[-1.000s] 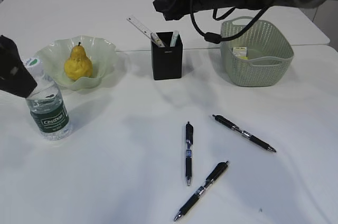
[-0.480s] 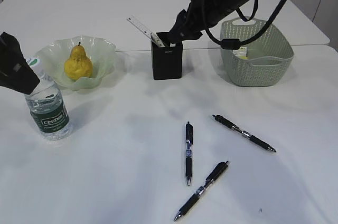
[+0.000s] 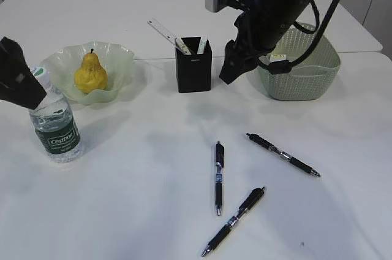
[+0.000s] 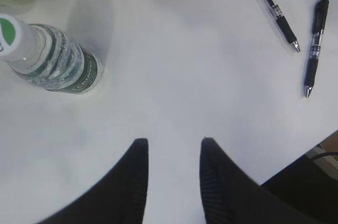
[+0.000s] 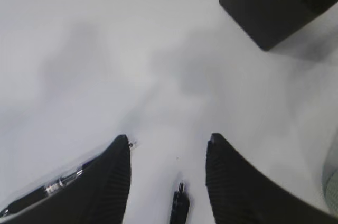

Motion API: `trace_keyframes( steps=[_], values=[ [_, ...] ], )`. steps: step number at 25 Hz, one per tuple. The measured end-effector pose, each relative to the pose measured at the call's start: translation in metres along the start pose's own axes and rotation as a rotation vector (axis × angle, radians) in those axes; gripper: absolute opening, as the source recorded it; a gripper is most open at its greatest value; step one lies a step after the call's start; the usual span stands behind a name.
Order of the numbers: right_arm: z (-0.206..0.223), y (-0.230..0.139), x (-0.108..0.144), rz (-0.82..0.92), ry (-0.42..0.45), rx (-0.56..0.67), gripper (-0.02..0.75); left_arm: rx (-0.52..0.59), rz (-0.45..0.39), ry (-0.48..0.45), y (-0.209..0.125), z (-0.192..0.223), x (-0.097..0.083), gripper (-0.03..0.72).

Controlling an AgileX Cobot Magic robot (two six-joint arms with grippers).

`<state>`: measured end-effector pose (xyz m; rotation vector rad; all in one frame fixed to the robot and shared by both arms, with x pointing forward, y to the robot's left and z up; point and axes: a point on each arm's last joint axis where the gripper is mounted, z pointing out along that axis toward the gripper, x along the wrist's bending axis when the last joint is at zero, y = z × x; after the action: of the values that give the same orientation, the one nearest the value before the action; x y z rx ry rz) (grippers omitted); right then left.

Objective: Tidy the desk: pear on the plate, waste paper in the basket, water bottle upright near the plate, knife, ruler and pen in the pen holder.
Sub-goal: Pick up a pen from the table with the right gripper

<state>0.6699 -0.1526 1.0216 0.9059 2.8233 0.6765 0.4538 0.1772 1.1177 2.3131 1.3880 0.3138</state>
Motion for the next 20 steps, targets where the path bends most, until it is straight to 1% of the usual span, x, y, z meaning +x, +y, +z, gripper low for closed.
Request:
trace_keyframes(
  steps=[3,6,10,12,13,20],
  values=[
    [-0.001,-0.006,0.002,0.045,0.019,0.066,0.375,0.000,-0.003,-0.005,0.000,0.000,0.000,0.226],
    [-0.001,-0.009,0.002,0.061,0.020,0.102,0.375,0.000,-0.004,-0.007,0.000,0.000,-0.001,0.226],
    [-0.004,-0.015,0.000,0.120,-0.016,0.172,0.375,0.000,-0.004,-0.007,0.000,0.000,-0.001,0.226],
    [-0.004,-0.015,0.000,0.120,-0.016,0.172,0.375,0.000,-0.004,-0.007,0.000,0.000,-0.001,0.226],
    [-0.004,-0.018,-0.001,0.178,-0.043,0.194,0.374,0.000,-0.004,-0.007,0.000,0.000,-0.001,0.226],
    [-0.005,-0.018,-0.002,0.306,-0.063,0.198,0.375,0.000,-0.004,-0.007,0.000,0.000,-0.001,0.226]
  ],
)
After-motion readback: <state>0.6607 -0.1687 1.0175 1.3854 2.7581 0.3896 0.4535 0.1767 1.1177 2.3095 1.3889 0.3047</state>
